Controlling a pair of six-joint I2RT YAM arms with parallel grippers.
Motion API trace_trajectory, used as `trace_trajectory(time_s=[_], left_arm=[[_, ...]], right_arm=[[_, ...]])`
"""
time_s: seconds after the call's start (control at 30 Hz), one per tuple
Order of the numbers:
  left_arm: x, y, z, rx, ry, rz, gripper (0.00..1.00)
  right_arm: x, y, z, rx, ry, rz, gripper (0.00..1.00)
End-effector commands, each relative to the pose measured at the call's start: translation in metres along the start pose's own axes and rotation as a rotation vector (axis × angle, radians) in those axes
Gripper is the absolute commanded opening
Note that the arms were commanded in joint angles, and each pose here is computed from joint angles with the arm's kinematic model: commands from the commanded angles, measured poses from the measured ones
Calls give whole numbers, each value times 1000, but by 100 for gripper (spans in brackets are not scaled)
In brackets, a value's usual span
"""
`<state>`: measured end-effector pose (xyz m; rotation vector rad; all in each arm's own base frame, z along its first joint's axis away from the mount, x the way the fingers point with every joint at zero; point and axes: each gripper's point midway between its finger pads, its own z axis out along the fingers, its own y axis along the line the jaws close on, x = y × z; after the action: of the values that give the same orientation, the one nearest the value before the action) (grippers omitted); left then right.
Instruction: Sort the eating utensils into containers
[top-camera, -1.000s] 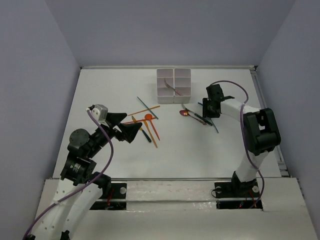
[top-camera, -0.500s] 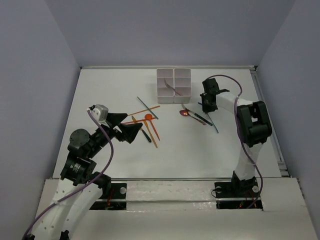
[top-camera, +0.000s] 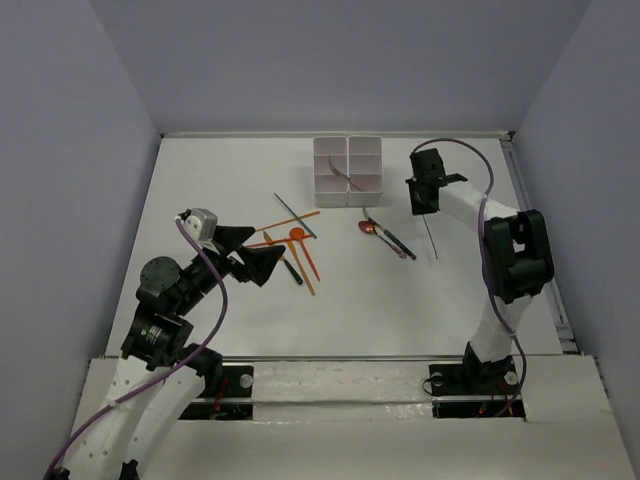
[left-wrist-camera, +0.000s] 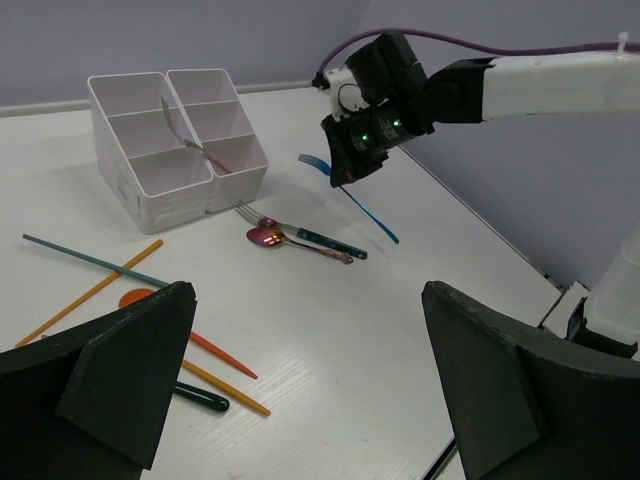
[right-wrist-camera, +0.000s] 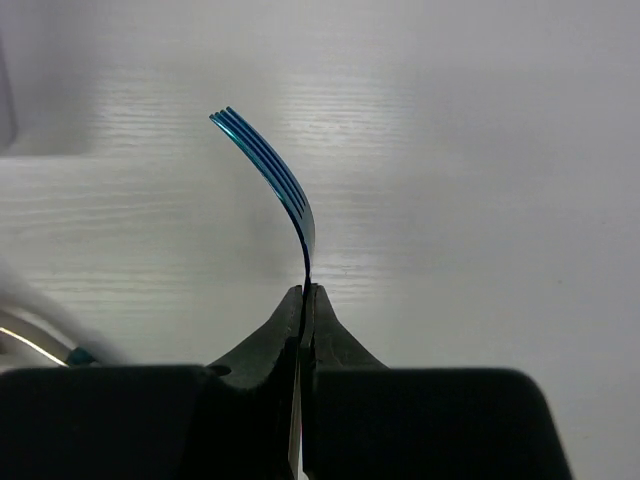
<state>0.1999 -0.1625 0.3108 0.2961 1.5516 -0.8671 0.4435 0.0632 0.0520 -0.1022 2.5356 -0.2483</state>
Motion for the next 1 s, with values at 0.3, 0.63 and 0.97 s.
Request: trace_trajectory(time_s=[0.3,0.63,0.97], left_arm=[[-20,-1,3,-2,-47,21,99],[-19,3,5,-8,-39,22,99],[-21,7,6,-23,-41,24,99]], right_arm=[[-185,49,-186,-281,-945,141,0],[-238,80,-210,-389,-1237,270,0],[-242,118,-171,-488,-1240,231,0]])
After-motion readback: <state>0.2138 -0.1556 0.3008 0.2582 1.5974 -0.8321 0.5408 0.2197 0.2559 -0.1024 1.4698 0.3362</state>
